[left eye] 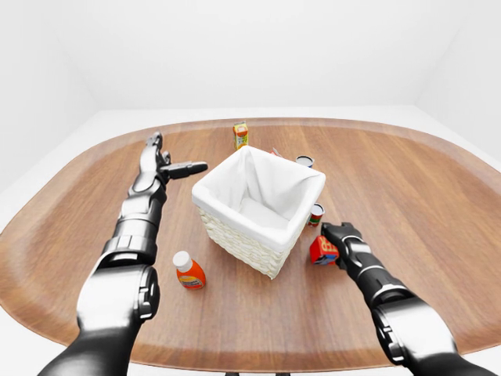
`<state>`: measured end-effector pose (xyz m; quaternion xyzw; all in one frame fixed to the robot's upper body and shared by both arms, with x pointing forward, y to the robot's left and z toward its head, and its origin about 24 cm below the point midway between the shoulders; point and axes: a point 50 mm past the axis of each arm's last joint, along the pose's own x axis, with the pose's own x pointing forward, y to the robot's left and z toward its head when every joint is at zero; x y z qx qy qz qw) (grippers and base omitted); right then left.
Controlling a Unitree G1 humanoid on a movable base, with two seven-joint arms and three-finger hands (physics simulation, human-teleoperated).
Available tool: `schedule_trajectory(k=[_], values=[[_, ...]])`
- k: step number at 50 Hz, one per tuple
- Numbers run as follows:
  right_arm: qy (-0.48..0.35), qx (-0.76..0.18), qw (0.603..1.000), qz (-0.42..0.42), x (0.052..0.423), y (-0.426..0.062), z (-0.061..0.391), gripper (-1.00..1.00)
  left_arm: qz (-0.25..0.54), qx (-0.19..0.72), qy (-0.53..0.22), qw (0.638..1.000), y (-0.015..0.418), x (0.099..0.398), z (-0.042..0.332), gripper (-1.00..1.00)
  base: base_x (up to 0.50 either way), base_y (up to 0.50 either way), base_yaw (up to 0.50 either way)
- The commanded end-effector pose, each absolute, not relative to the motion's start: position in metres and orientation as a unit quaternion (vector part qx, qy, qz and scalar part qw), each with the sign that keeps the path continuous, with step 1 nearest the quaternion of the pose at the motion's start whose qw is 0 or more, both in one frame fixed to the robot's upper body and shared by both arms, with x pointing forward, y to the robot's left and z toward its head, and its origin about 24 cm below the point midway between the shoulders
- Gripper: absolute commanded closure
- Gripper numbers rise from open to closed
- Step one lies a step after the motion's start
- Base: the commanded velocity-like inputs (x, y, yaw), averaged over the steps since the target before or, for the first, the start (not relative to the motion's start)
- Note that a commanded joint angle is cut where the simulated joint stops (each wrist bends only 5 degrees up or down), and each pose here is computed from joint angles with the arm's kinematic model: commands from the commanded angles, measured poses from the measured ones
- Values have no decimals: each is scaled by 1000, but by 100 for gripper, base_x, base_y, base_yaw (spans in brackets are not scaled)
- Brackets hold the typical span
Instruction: Pick up the butter and put it in the basket.
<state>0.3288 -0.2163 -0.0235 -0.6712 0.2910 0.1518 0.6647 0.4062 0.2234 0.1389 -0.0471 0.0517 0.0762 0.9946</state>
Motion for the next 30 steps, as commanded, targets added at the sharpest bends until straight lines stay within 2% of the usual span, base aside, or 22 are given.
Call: schedule_trajectory(k=[1,22,30], values=[[253,-703,649,142,341,-220,5,100,77,-48,48,995,224,406,140,-100,0,0,0],[254,-737,614,125,343,-230,42,100,76,-52,56,994,226,404,135,-100,0,0,0],[256,-753,598,101,343,-233,77,100,76,-55,56,994,226,404,135,-100,0,0,0]])
